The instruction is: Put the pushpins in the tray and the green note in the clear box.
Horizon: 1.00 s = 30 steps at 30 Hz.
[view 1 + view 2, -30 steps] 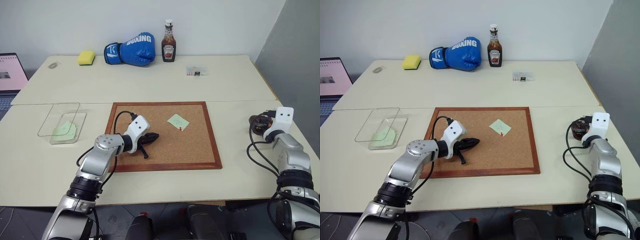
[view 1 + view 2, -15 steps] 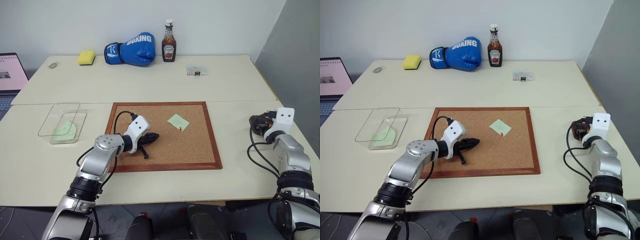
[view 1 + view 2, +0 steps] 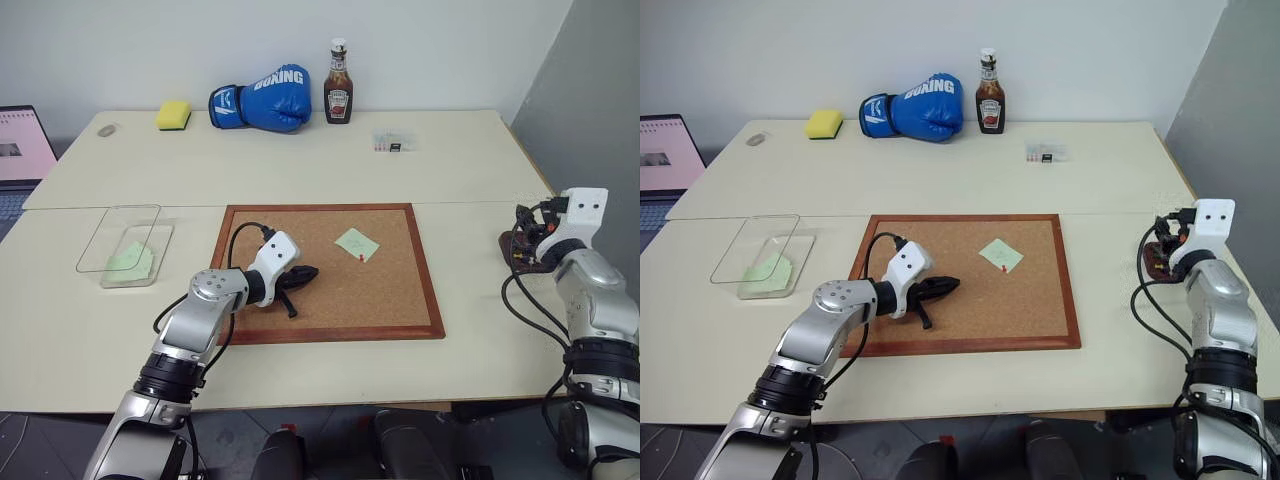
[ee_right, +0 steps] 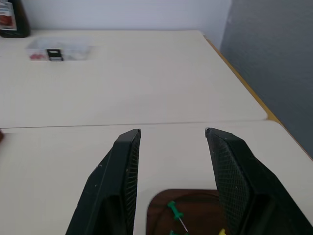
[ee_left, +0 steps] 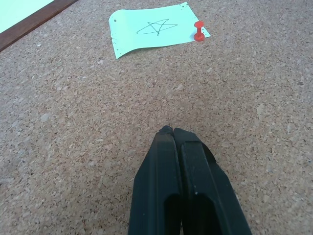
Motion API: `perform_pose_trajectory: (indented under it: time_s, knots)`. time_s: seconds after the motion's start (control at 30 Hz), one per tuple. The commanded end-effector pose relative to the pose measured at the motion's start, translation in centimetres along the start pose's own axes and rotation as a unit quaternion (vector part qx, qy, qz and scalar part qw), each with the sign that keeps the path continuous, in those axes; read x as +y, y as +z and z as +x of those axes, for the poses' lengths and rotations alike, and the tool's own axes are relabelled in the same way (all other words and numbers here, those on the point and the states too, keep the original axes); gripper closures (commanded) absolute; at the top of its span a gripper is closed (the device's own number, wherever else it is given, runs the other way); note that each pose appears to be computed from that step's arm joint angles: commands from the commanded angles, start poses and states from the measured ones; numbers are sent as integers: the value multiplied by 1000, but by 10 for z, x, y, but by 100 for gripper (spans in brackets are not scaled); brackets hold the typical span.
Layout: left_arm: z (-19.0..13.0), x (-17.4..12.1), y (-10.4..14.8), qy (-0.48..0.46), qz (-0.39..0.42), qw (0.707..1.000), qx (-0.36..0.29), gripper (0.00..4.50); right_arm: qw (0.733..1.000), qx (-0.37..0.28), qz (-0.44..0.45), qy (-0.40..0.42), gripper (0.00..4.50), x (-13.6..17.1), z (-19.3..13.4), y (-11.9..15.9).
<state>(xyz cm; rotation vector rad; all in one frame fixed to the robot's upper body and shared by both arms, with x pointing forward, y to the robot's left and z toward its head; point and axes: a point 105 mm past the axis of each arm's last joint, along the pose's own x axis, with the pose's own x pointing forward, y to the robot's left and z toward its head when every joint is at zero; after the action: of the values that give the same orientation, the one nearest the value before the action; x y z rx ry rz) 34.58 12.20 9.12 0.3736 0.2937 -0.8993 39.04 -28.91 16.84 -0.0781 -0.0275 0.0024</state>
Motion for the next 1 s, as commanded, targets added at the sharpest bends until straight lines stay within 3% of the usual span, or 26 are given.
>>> perform_pose_trajectory:
  time_s: [0.03, 0.2, 0.4, 1.0]
  knots:
    - [3, -9, -20, -16, -17, 999, 32, 450, 989, -38, -60, 132, 228, 54, -5, 28]
    - [3, -9, -20, -15, -18, 999, 32, 450, 955, -32, -92, 281, 228, 122, -23, 17]
    - [3, -9, -20, -16, -20, 999, 31, 450, 912, -26, -80, 403, 228, 185, -44, 5]
    - [1, -9, -18, -18, -20, 999, 33, 450, 893, 2, -91, 441, 228, 241, -22, -31]
